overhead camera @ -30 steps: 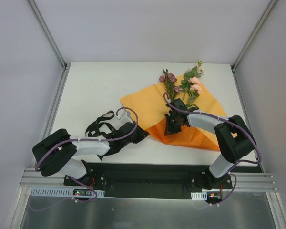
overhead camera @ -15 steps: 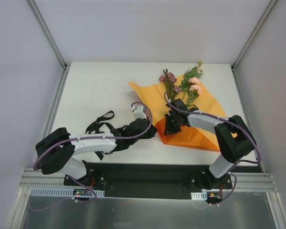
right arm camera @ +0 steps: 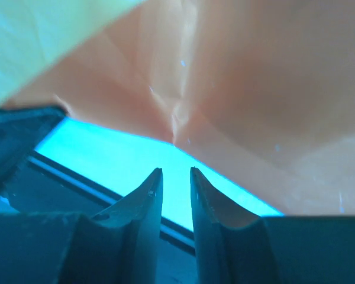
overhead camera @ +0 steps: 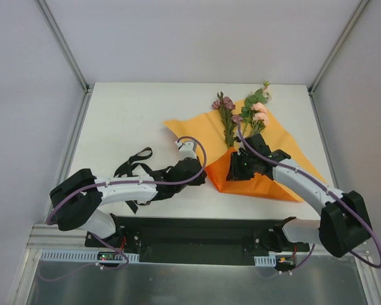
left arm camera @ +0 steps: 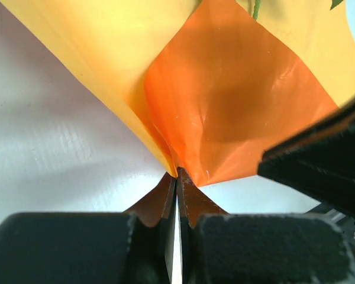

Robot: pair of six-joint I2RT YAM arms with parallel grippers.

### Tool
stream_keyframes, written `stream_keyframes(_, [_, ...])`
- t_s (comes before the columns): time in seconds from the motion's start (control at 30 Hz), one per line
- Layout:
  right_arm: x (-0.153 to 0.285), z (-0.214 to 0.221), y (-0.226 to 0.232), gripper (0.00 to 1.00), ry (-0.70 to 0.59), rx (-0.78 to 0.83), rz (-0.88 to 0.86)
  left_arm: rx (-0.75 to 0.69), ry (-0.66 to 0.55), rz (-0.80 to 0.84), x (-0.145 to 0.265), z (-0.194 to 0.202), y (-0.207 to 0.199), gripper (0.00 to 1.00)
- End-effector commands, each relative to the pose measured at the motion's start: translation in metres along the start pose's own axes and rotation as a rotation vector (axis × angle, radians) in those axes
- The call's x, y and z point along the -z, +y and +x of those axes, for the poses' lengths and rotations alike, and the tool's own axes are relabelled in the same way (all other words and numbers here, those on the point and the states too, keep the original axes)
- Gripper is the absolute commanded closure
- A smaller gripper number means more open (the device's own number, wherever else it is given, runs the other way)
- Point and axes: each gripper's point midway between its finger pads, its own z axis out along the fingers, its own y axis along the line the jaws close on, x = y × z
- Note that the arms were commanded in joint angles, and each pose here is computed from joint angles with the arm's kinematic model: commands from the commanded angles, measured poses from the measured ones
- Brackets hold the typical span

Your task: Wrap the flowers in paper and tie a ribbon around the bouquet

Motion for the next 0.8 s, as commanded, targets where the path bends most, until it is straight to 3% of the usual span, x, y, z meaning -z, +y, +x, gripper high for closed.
stream_keyframes(0.0, [0.015, 0.050, -0.025, 0.75, 0.071, -0.029, 0.072, -0.015, -0.037, 0.022, 0.006, -0.015, -0.013, 1.00])
stream_keyframes(0.17, [0.018, 0.072, -0.052, 0.87, 0.034, -0.088, 0.153, -0.025, -0.030, 0.037, 0.005, -0.014, -0.017, 1.00])
stream_keyframes(0.3, [0.026, 0.051, -0.068, 0.95, -0.058, -0.165, 0.221, -0.052, -0.022, 0.082, 0.005, -0.017, -0.030, 1.00])
stream_keyframes(0.77, [0.002, 0.008, -0.086, 0.99, -0.080, -0.186, 0.260, -0.178, 0.125, 0.318, -0.009, -0.004, -0.098, 1.00])
